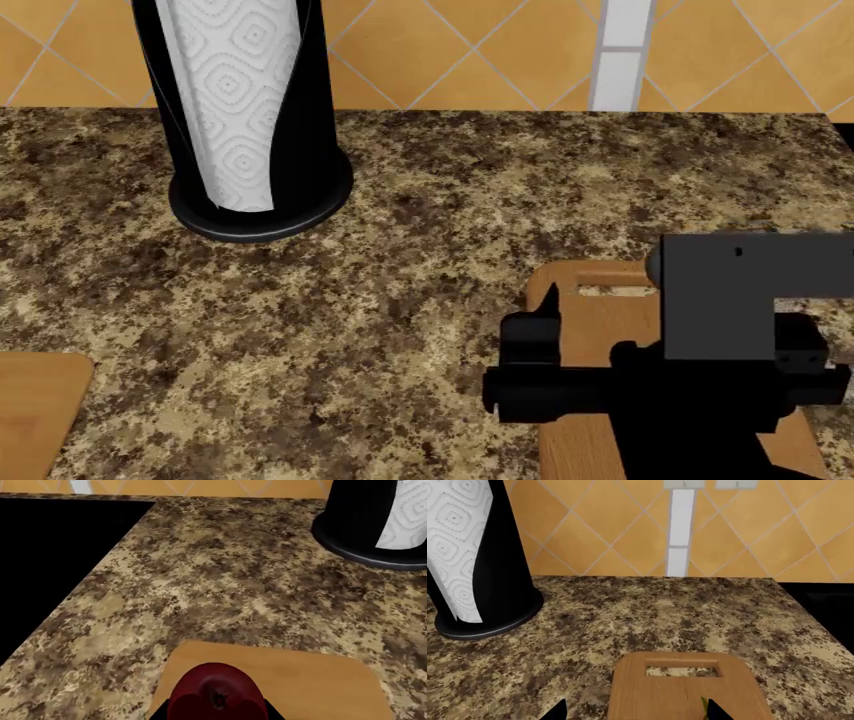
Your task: Place the corn and the cherry on separate cutting boards.
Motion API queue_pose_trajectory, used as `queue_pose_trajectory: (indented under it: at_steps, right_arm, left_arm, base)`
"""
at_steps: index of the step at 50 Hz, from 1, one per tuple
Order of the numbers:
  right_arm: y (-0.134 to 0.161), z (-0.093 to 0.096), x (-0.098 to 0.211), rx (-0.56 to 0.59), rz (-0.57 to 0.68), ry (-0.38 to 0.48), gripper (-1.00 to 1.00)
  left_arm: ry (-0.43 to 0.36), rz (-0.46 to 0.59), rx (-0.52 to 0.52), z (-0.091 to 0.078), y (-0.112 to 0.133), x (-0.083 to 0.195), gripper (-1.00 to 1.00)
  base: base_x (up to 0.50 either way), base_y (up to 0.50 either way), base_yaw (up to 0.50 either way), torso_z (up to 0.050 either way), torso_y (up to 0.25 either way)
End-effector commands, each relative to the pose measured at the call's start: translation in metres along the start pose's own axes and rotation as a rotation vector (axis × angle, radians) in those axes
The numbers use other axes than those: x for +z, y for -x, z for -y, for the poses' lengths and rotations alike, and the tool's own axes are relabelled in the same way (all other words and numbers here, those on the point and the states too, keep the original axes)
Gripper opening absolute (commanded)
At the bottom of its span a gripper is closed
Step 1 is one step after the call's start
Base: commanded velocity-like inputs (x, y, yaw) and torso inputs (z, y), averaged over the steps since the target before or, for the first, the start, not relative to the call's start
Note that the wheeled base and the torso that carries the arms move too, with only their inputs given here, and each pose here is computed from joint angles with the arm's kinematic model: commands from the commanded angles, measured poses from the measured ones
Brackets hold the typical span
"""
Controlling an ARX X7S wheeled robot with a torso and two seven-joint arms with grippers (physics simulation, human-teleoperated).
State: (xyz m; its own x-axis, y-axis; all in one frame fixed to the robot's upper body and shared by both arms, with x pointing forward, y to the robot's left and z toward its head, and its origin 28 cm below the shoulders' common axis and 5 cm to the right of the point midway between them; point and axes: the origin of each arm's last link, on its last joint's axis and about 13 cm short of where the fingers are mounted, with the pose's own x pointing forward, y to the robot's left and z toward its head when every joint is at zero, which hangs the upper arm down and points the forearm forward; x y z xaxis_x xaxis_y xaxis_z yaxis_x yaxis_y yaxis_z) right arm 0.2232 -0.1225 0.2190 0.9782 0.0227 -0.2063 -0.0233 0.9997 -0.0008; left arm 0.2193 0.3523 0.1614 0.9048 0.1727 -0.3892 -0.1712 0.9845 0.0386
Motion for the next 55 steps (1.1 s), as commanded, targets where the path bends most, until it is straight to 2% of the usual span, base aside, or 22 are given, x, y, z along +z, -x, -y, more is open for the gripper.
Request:
queue_pose_trajectory:
  at_steps: [1, 7, 9, 15, 20, 25, 26, 29, 38, 39, 55]
  right_arm:
    - [-0.002, -0.002, -0.005, 0.009, -0.014, 0.002, 1.0]
    - [-0.003, -0.002, -0.007, 0.011, -0.02, 0.002, 1.0]
    - [-0.003, -0.003, -0.009, 0.014, -0.021, 0.001, 1.0]
    - [-0.005, -0.003, -0.009, 0.015, -0.021, -0.002, 1.0]
    - [-0.005, -0.003, -0.012, 0.014, -0.027, -0.002, 1.0]
    - [-0.004, -0.002, -0.013, 0.015, -0.03, -0.002, 1.0]
    - [-0.004, -0.001, -0.013, 0.01, -0.028, -0.002, 1.0]
    - [-0.003, 0.001, -0.013, 0.006, -0.027, -0.006, 1.0]
    - [-0.003, 0.001, -0.015, 0.005, -0.033, -0.005, 1.0]
    - [-0.003, 0.001, -0.016, 0.004, -0.033, -0.006, 1.0]
    - [-0.003, -0.002, -0.019, 0.022, -0.043, 0.0, 1.0]
  left_arm:
    - [-0.025, -0.008, -0.101, 0.016, -0.004, 0.006, -1.0]
    - [-0.038, -0.017, -0.127, 0.023, -0.012, 0.01, -1.0]
    - [-0.045, -0.05, -0.146, 0.024, -0.02, 0.006, -1.0]
    - [-0.062, -0.076, -0.132, 0.023, -0.031, 0.006, -1.0]
    - [-0.064, -0.116, -0.135, 0.024, -0.035, -0.01, -1.0]
    - [-0.065, -0.15, -0.135, 0.023, -0.036, -0.021, -1.0]
    - [-0.084, -0.182, -0.13, 0.023, -0.034, -0.025, -1.0]
    - [-0.062, -0.187, -0.124, 0.021, -0.031, -0.032, -1.0]
    - [-0.07, -0.185, -0.117, 0.021, -0.03, -0.03, -1.0]
    - [-0.069, -0.182, -0.118, 0.021, -0.029, -0.028, 1.0]
    - [-0.133, -0.026, -0.109, 0.03, 0.007, 0.024, 1.0]
  base:
    - [0.0, 0.0, 0.0, 0.0, 0.0]
    - [0.0, 0.0, 0.0, 0.0, 0.0]
    - [0.0, 0.0, 0.0, 0.0, 0.0]
    - [0.0, 0.0, 0.0, 0.0, 0.0]
    - [0.0, 0.0, 0.0, 0.0, 0.0]
    - [0.0, 0.0, 0.0, 0.0, 0.0]
    - [0.0, 0.0, 0.0, 0.0, 0.0]
    - [0.0, 0.0, 0.0, 0.0, 0.0]
    - [0.0, 0.0, 0.0, 0.0, 0.0]
    - [0.0, 0.0, 0.0, 0.0, 0.0]
    - [0.0, 0.0, 0.0, 0.0, 0.0]
